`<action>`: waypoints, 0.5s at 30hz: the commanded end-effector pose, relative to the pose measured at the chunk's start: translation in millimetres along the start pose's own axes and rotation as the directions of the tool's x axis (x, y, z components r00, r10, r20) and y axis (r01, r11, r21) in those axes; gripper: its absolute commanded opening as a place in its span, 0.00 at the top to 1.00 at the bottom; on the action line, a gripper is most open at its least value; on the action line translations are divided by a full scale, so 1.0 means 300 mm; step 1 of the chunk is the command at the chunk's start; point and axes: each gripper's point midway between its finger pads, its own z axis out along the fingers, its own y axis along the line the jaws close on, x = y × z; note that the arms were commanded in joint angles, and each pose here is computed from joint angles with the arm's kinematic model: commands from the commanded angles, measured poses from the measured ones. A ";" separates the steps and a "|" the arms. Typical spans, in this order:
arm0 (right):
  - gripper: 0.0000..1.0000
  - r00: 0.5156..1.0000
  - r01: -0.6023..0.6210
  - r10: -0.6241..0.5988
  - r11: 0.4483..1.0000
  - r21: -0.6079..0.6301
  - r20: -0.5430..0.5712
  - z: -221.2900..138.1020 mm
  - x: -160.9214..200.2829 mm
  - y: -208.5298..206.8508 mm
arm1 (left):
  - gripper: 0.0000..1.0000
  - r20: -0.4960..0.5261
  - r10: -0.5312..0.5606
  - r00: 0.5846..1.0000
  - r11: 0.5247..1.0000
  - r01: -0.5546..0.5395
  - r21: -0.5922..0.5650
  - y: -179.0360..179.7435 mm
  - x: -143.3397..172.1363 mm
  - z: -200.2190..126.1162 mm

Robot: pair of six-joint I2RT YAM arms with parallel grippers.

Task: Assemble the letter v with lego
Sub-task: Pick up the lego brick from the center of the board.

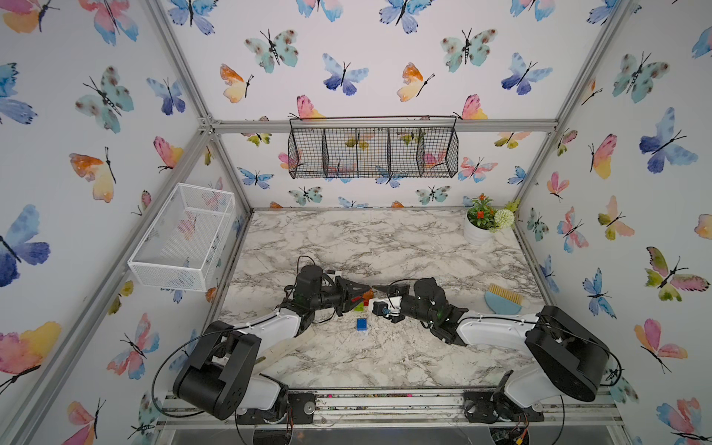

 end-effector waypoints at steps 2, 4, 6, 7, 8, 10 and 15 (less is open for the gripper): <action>0.56 1.000 0.024 -0.023 0.999 0.027 -0.021 0.026 -0.005 -0.022 | 0.75 -0.006 0.026 1.000 0.999 -0.026 0.029 -0.034 0.002 0.012; 0.61 0.999 0.035 -0.033 0.999 0.041 -0.038 0.033 0.003 -0.024 | 0.75 -0.006 0.026 1.000 0.999 -0.026 0.033 -0.036 0.002 0.011; 0.65 0.997 0.060 -0.057 0.997 0.057 -0.053 0.039 0.003 -0.024 | 0.75 -0.008 0.022 1.000 0.999 -0.021 0.041 -0.037 0.004 0.011; 0.67 0.997 0.064 -0.060 0.996 0.070 -0.056 0.041 0.002 -0.030 | 0.75 -0.009 0.022 1.000 0.999 -0.022 0.044 -0.040 0.004 0.011; 0.68 0.997 0.062 -0.058 0.995 0.081 -0.055 0.040 -0.001 -0.038 | 0.75 -0.012 0.022 1.000 0.999 -0.022 0.043 -0.039 0.005 0.012; 0.70 0.997 0.065 -0.061 0.995 0.081 -0.051 0.043 -0.006 -0.039 | 0.75 -0.013 0.021 1.000 0.999 -0.021 0.043 -0.039 0.004 0.013; 0.74 0.997 0.065 -0.060 0.994 0.087 -0.054 0.046 -0.005 -0.042 | 0.75 -0.015 0.023 1.000 0.999 -0.022 0.043 -0.039 0.004 0.014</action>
